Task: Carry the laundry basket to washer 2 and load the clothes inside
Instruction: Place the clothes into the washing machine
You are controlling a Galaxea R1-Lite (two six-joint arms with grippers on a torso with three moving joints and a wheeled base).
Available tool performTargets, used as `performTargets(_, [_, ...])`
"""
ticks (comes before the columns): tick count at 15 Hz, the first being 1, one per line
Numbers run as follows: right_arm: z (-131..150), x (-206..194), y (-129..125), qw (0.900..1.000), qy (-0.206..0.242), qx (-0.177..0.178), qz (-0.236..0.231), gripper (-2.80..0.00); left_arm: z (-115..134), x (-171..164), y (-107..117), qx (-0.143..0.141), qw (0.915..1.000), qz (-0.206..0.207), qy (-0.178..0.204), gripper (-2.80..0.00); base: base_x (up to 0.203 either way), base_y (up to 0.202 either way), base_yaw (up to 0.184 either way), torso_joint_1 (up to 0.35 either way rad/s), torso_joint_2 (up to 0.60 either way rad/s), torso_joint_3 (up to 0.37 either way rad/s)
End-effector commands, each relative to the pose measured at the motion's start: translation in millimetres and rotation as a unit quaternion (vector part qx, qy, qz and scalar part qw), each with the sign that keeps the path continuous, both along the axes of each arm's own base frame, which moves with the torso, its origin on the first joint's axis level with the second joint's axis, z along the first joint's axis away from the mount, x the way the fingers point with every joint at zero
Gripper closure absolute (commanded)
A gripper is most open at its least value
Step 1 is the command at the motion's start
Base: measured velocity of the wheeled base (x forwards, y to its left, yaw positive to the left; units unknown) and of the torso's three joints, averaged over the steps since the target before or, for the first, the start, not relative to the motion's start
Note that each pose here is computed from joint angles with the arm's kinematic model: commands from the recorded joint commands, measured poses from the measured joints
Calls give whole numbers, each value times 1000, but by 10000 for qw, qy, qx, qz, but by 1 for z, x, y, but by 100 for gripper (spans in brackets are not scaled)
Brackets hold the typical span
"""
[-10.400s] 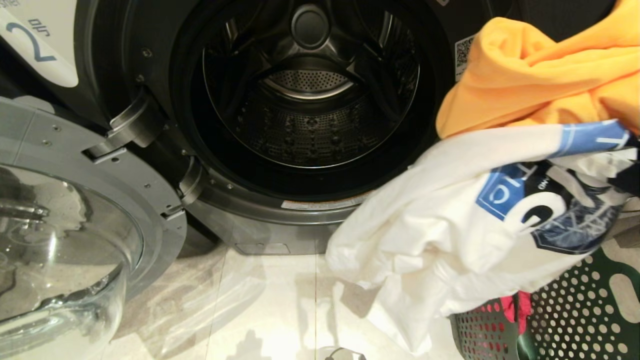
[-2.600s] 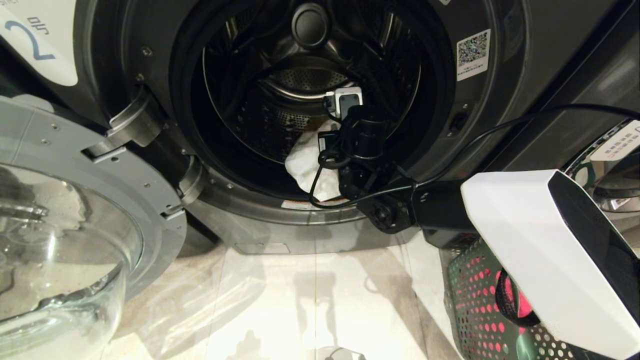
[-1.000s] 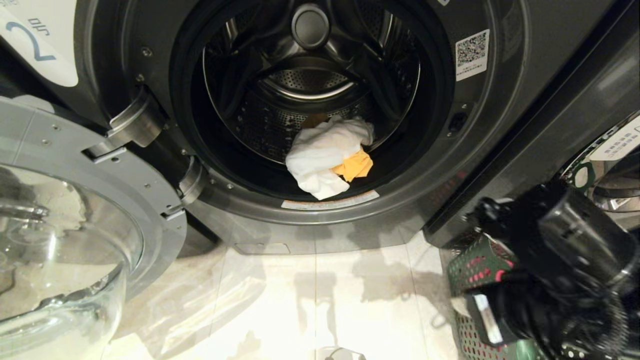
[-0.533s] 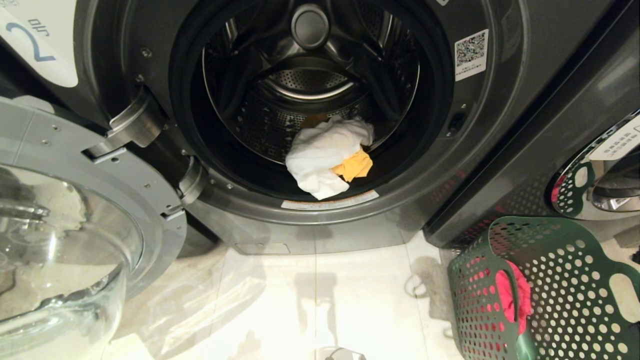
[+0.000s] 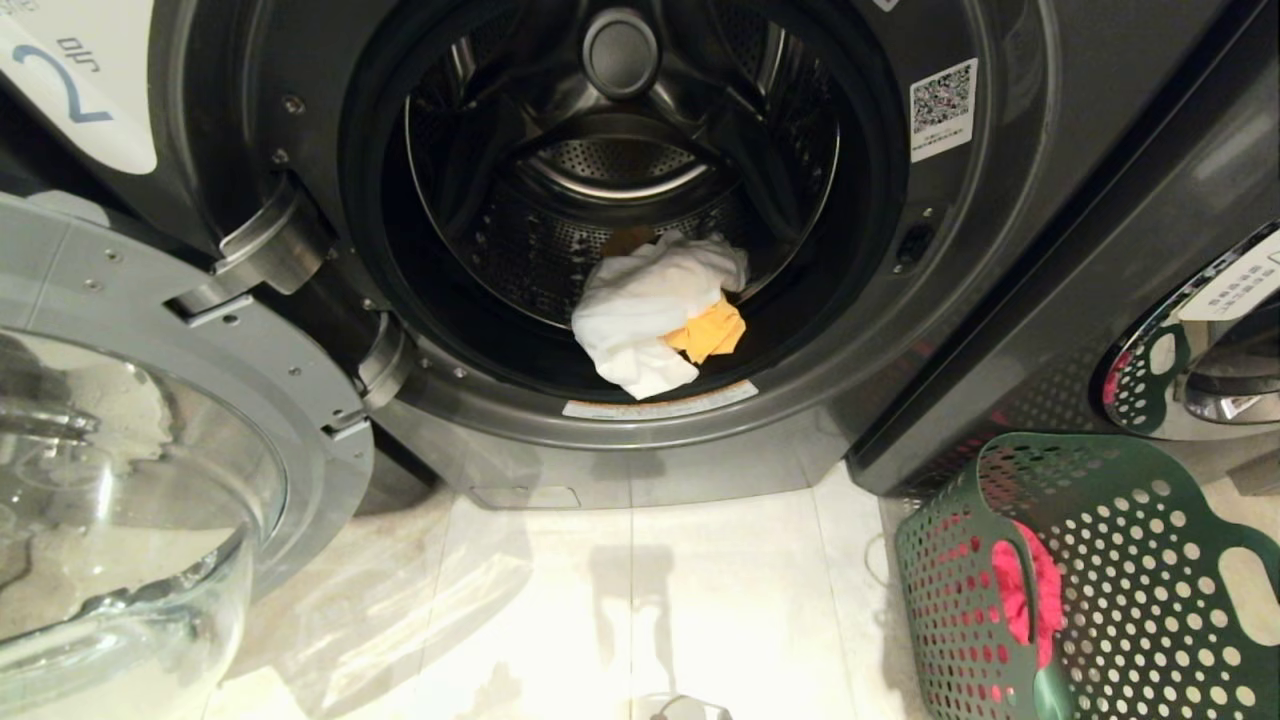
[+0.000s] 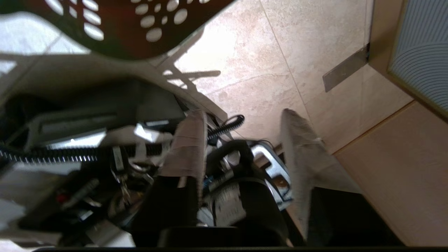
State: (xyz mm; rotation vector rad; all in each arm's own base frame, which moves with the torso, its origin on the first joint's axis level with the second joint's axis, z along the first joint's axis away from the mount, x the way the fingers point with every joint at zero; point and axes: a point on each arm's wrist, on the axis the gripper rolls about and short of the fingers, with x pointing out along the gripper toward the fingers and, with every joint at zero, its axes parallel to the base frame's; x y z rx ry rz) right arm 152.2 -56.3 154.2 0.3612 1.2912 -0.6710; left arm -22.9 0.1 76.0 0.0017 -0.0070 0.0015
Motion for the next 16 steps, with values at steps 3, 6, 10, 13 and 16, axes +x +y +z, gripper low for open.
performTargets(3, [-65, 36, -40, 9971, 270, 356, -623, -280, 0, 0, 0, -1, 10000, 0, -3, 0, 0, 0, 0, 0, 0, 0])
performTargets(6, [-106, 56, -63, 9929, -72, 890, -786, -280, 0, 0, 0, -1, 10000, 2, -3, 0, 0, 0, 0, 0, 0, 0])
performTargets(10, [-163, 82, -80, 9939, -256, 926, -542, -280, 0, 0, 0, -1, 10000, 0, -3, 0, 0, 0, 0, 0, 0, 0])
performTargets(13, [-204, 99, -89, 9945, -371, 966, -163, -280, 0, 0, 0, -1, 10000, 0, -3, 0, 0, 0, 0, 0, 0, 0])
performTargets(16, [-239, 117, -91, 9914, -501, 1122, 443, -280, 0, 0, 0, -1, 10000, 0, -3, 0, 0, 0, 0, 0, 0, 0])
